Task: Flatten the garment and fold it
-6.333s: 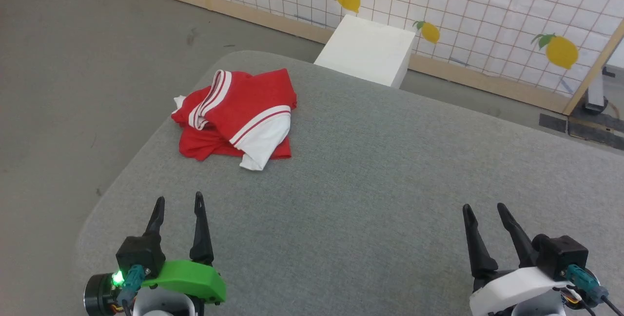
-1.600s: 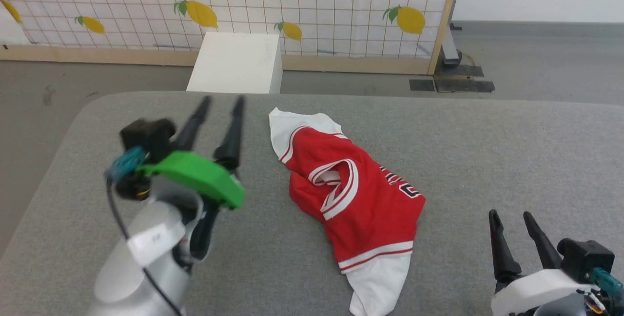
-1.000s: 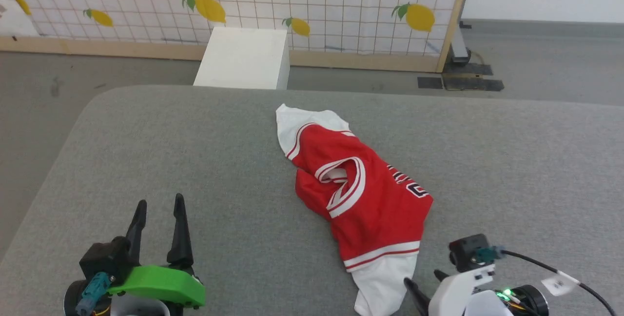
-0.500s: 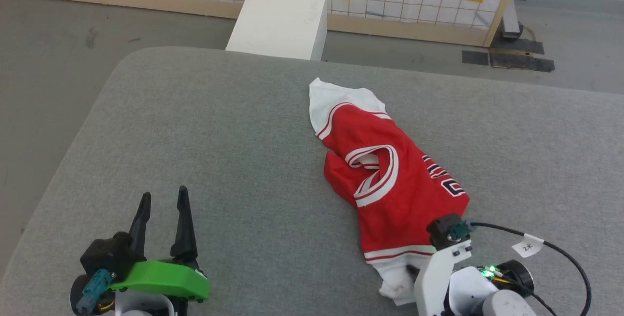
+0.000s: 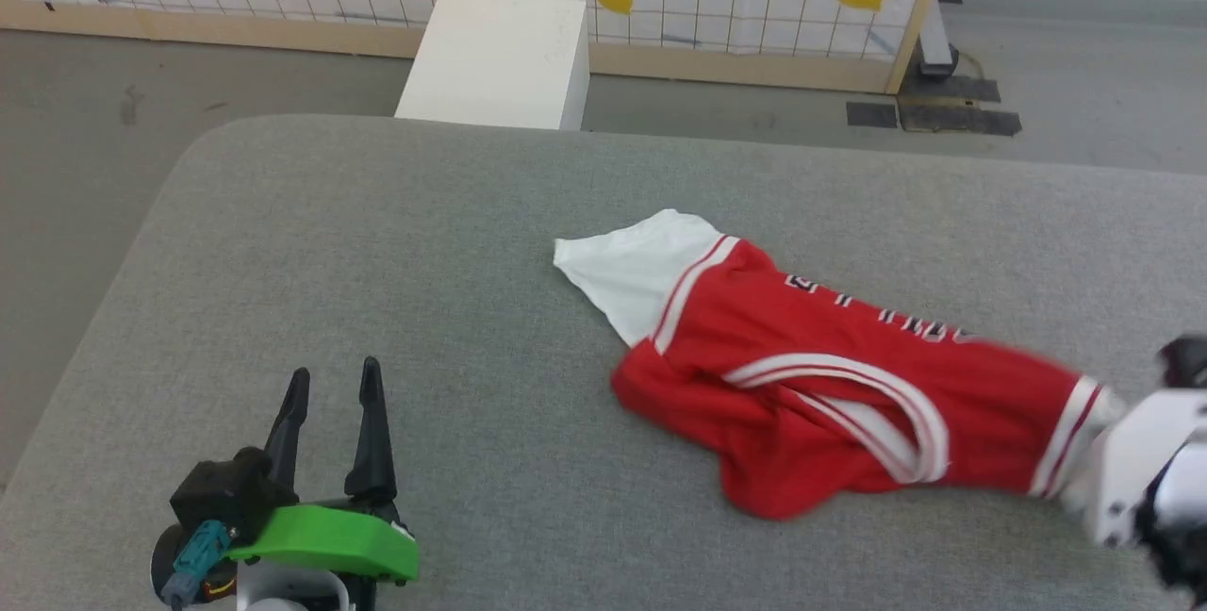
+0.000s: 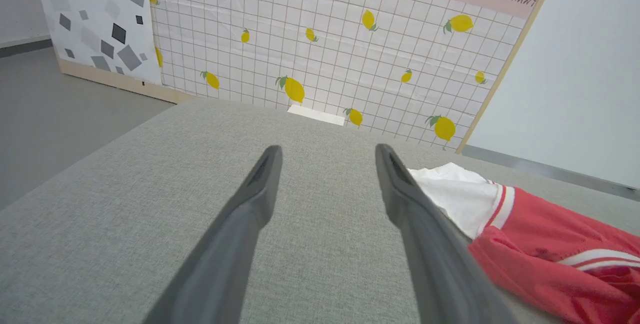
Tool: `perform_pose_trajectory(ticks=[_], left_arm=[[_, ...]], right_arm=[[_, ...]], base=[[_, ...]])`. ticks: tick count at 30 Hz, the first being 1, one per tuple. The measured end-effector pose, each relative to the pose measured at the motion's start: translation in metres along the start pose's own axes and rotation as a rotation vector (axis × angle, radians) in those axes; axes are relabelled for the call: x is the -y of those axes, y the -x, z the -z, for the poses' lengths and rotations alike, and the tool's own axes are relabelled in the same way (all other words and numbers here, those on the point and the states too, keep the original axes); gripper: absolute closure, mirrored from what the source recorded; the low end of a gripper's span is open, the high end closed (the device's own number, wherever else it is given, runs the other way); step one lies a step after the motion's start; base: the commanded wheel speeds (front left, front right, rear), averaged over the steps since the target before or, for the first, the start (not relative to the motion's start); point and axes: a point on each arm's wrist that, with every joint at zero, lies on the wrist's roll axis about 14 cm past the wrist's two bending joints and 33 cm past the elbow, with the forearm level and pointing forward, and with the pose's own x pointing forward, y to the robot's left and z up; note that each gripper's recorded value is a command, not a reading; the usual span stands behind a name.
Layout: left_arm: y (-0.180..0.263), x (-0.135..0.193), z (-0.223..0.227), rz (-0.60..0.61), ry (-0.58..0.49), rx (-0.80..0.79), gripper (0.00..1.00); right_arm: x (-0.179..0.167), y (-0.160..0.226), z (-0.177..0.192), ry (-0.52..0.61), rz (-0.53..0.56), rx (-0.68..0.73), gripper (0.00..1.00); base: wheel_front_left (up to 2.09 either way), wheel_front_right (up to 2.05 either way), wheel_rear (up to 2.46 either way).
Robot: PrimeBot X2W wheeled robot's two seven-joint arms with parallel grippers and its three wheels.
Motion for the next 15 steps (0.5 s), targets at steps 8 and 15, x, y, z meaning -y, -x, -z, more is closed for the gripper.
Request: perform_pose_trajectory(ticks=[8, 15], left_arm=[[-0.008, 0.005, 0.009, 0.015, 0.01, -0.023, 0.0], [-0.007, 0.004, 0.01, 0.01, 0.017, -0.023, 0.0]], right_arm=[[0.032, -0.016, -0.03, -0.045, 0.113, 0.084, 0.0], [0.03, -0.01, -0.046, -0.134, 0.109, 0.222, 0.0]], base=[[0.0, 0.0, 0.0], [0.0, 0.0, 0.0]])
